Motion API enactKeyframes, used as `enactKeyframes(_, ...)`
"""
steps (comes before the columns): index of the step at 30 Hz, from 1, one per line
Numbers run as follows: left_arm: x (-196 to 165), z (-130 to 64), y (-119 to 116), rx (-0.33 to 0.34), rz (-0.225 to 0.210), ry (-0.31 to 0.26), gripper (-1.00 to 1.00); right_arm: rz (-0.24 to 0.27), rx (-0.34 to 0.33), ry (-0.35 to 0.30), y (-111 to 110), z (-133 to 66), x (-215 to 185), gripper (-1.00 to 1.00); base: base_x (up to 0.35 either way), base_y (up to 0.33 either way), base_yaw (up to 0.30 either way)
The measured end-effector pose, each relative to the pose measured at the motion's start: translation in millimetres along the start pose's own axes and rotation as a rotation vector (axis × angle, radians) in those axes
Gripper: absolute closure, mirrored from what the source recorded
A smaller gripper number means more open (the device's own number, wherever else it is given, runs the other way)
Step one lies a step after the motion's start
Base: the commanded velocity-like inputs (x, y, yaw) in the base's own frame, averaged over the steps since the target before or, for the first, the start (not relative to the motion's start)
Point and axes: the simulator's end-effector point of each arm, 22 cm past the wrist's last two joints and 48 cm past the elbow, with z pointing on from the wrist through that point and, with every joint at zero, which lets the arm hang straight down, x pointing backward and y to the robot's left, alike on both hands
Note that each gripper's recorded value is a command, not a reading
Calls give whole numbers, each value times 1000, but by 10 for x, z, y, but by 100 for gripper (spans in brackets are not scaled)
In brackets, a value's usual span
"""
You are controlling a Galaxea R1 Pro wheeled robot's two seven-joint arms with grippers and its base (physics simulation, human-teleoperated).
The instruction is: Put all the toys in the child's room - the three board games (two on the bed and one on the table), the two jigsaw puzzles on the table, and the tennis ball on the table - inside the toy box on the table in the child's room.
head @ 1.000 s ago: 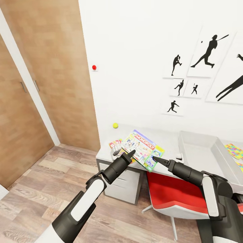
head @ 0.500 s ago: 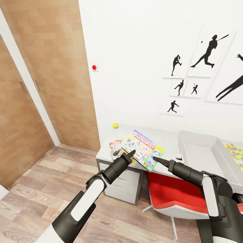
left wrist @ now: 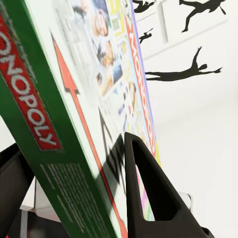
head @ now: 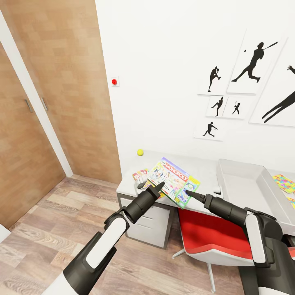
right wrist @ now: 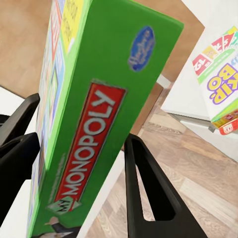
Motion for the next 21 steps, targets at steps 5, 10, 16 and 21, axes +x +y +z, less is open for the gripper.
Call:
enactKeyframes(5,-1,0,-2,0,0,0,100,1,-1,0,2,-3,-2,100,0,0,0)
enactKeyframes(10,1,0,-2,1,-1,0,-100,2,-1,-1,2,-6,-4,100,0,0,0)
enactKeyframes(16,3,0,3,-1,2,1,-100,2,-3,-4,7,-12,-16,100,0,0,0)
enactKeyframes(21,4,-1,2,-1,2,2,-100,2,-3,-6,7,-15,-19,100,0,0,0)
